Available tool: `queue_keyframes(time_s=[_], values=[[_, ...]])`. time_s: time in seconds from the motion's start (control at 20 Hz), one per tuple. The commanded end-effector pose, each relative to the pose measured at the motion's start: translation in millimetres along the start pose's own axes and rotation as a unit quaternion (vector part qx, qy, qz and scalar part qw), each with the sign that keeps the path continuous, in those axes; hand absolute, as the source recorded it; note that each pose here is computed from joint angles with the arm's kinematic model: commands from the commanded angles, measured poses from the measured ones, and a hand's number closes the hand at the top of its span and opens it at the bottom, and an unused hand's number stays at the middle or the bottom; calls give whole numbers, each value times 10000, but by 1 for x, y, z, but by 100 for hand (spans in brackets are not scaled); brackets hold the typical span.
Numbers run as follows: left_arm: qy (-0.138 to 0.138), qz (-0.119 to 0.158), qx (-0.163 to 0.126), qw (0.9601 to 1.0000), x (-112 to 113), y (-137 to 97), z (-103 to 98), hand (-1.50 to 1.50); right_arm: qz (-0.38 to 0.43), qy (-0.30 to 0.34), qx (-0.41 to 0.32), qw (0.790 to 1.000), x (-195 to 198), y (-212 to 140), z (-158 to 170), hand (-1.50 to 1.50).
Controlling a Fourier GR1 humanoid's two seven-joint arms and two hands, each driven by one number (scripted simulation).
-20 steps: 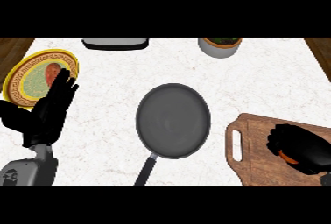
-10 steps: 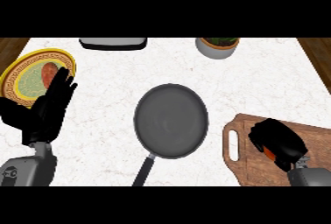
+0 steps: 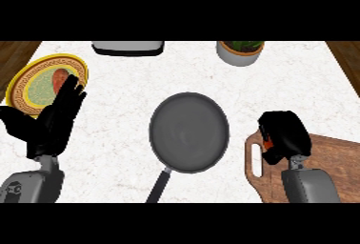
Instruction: Pick the tomato from the cutting board and place it in the pan
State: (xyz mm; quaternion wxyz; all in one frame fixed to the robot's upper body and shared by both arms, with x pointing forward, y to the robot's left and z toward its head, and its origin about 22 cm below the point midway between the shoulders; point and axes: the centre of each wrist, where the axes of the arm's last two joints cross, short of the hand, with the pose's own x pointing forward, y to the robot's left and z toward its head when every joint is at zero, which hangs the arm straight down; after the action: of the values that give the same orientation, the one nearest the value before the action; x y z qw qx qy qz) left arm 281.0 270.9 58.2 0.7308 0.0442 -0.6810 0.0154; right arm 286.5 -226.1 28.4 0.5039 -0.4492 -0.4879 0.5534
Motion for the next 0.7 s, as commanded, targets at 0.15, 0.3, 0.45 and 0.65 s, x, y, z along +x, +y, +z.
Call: queue_keyframes(time_s=[0.15, 0.3, 0.45, 0.65], values=[[-25, -9, -275, 9996, 2, -9, -4, 0, 84, 1205, -1611, 9795, 60, -78, -18, 150], [28, 10, -405, 9992, 0, -18, -5, 0, 52, 1688, -1880, 9676, 81, -99, -21, 150], [-140, -27, -546, 9984, 7, -26, -8, 0, -3, 2234, -2084, 9522, 103, -116, -25, 150], [-99, -80, -728, 9973, 8, -32, -12, 0, -100, 2939, -2433, 9243, 134, -145, -24, 150]])
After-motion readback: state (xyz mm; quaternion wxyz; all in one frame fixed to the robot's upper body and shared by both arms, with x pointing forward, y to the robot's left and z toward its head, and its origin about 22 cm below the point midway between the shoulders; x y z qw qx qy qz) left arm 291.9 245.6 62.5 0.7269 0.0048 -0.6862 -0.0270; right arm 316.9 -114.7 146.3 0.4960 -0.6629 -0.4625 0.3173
